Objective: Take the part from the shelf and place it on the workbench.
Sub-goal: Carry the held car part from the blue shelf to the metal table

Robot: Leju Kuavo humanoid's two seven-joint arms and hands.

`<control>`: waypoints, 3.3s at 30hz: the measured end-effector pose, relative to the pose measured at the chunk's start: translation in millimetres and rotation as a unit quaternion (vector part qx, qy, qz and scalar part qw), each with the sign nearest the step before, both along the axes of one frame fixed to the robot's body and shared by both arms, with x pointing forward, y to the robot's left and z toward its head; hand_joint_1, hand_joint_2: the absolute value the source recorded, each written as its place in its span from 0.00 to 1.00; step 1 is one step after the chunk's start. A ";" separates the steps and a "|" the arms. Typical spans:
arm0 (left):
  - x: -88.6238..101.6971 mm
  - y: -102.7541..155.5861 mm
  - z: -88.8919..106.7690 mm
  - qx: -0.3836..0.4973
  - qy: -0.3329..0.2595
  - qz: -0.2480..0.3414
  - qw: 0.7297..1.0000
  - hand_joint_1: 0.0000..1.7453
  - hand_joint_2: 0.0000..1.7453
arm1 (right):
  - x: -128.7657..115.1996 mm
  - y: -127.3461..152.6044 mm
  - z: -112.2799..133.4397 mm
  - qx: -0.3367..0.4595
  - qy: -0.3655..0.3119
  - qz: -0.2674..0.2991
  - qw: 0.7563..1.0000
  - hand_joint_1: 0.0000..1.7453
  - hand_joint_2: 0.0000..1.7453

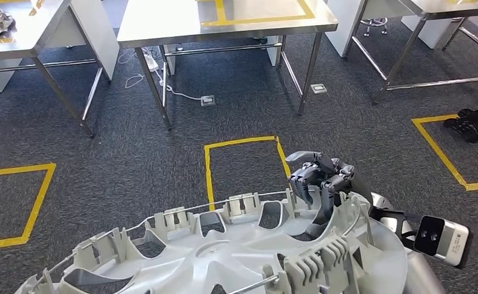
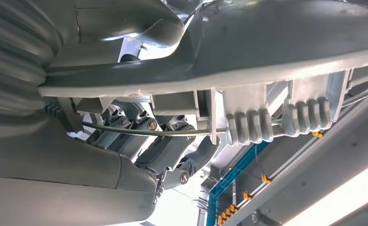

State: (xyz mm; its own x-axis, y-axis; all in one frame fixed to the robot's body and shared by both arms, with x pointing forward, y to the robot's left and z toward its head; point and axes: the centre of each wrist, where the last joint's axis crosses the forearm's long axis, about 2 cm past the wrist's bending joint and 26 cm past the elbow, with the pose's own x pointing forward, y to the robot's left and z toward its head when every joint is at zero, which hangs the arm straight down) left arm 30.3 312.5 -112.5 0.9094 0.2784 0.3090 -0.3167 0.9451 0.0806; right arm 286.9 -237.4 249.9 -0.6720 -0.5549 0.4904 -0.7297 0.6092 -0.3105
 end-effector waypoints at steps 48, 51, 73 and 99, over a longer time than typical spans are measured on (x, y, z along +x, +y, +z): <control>-2.3 0.2 -0.2 0.007 0.008 0.001 1.000 0.00 1.00 | 1.6 12.1 3.3 0.002 -0.004 0.002 1.000 1.00 1.00; -2.6 -0.4 -0.2 0.006 0.009 -0.002 1.000 0.00 1.00 | 1.6 12.4 3.4 0.000 -0.002 0.001 1.000 1.00 1.00; -2.5 0.3 -0.2 0.005 0.012 -0.008 1.000 0.00 1.00 | 3.8 16.9 7.7 0.007 -0.003 0.005 1.000 1.00 1.00; -5.6 0.9 -0.4 0.004 0.008 -0.011 1.000 0.00 1.00 | -4.3 16.8 -5.2 0.001 0.003 -0.001 1.000 1.00 1.00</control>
